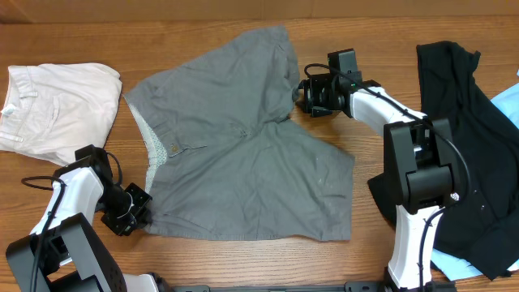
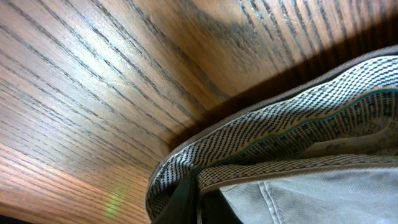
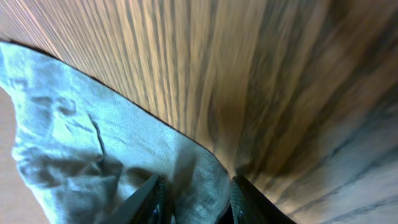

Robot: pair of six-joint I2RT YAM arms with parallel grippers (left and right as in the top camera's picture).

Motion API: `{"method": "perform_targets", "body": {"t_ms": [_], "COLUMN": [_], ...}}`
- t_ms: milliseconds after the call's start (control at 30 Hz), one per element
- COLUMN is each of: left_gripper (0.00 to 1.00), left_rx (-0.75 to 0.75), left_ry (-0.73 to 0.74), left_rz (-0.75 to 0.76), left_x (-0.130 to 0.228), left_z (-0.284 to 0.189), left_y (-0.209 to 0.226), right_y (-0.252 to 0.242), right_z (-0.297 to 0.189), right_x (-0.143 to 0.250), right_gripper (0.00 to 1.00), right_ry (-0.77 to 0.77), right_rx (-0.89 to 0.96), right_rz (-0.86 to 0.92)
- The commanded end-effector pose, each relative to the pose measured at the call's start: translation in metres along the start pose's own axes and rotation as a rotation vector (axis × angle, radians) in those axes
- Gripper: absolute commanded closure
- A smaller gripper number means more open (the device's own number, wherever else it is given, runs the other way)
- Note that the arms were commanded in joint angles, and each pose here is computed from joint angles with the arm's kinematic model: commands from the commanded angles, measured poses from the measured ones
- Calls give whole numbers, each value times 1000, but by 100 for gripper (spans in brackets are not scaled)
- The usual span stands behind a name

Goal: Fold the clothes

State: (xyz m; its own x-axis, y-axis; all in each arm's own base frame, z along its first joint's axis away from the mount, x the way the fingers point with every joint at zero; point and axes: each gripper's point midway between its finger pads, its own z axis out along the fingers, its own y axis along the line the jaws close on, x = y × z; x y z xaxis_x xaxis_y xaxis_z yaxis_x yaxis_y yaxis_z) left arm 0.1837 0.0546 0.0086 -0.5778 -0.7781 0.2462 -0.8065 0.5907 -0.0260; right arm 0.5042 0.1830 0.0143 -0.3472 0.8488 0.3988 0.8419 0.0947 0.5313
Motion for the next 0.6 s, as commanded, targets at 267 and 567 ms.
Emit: {"method": "perform_targets", "body": {"t_ms": [267,567], "left_gripper": [92,92], "left_rx": [-5,-7], "left_ry": [-20,-17], "left_rz": [11,10], "left_x": [-1,-1], "left_z": [-3,-3], "left_y": [1,2], "right_y": [-10,-5], "right_z": [9,16], "right_x": [10,28], "right_gripper": [61,57], "right_ry": [49,62], "right_rx": [23,-1], "right_rz": [-42,-88]}}
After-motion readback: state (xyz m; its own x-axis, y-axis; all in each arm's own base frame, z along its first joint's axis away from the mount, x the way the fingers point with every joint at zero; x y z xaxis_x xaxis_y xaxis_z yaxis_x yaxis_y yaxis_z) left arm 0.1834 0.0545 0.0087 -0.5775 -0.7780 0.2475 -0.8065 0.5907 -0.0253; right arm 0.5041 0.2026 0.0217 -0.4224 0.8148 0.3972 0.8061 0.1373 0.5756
